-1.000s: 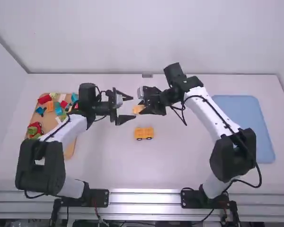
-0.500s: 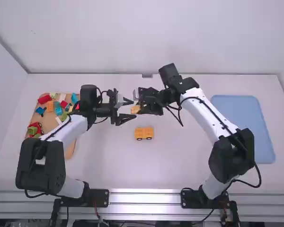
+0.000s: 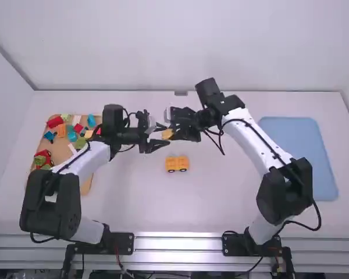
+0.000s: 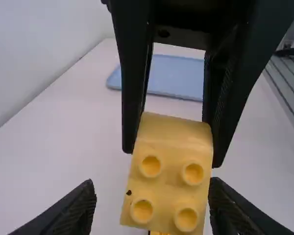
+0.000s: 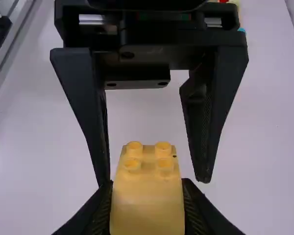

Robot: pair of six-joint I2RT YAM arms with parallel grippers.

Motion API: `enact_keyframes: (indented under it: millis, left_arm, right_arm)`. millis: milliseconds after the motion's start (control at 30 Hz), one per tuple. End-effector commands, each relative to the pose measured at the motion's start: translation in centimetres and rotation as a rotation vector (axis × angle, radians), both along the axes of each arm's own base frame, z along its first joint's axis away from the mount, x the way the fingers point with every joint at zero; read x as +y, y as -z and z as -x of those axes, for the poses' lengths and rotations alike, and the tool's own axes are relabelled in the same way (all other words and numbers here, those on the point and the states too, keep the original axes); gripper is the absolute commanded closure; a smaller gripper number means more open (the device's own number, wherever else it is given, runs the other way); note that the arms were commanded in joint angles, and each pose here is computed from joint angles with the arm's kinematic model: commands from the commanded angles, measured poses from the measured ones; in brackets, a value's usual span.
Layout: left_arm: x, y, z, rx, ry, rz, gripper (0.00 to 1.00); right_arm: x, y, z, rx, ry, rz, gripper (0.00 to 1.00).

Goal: Assemble lego blocks to make yellow taxi

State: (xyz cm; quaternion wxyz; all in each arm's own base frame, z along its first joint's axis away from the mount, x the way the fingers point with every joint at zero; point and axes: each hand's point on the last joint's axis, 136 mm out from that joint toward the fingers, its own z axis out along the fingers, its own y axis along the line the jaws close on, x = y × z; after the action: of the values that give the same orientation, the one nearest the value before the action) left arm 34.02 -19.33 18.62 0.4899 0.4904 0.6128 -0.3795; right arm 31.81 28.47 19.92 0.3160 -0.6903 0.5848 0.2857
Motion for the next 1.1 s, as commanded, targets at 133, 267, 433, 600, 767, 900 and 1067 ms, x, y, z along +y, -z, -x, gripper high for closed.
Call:
enact_keyframes:
  millis: [133, 267, 433, 600, 767, 900, 1067]
  left_arm:
    - [0.25, 0.25, -0.16, 0.004, -0.009, -0.002, 0.44]
    - [0.00, 0.23, 0.00, 0.004, -0.001, -0.001, 0.46]
    - [0.19, 0.21, -0.09, 0.004, -0.005, 0.000, 0.54]
    - [-0.09, 0.21, 0.08, 0.004, 0.003, 0.000, 0.55]
    - [-0.09, 0.21, 0.08, 0.004, 0.003, 0.000, 0.66]
    - [-0.11, 0.21, 0.10, 0.004, 0.004, 0.000, 0.70]
    - [-0.11, 0.21, 0.10, 0.004, 0.004, 0.000, 0.72]
  right_arm:
    - [0.23, -0.56, -0.38, -0.023, 0.003, 0.007, 0.87]
    - [0.11, -0.39, -0.44, -0.025, 0.009, 0.019, 0.87]
    - [0.10, -0.26, -0.40, -0.026, 0.009, 0.029, 0.87]
    - [0.18, -0.37, -0.38, -0.026, 0.007, 0.021, 0.87]
    - [0.08, -0.34, -0.47, -0.023, 0.013, 0.023, 0.86]
    - [0.15, -0.35, -0.44, -0.023, 0.013, 0.023, 0.83]
    - [0.26, -0.35, -0.35, -0.023, 0.010, 0.023, 0.70]
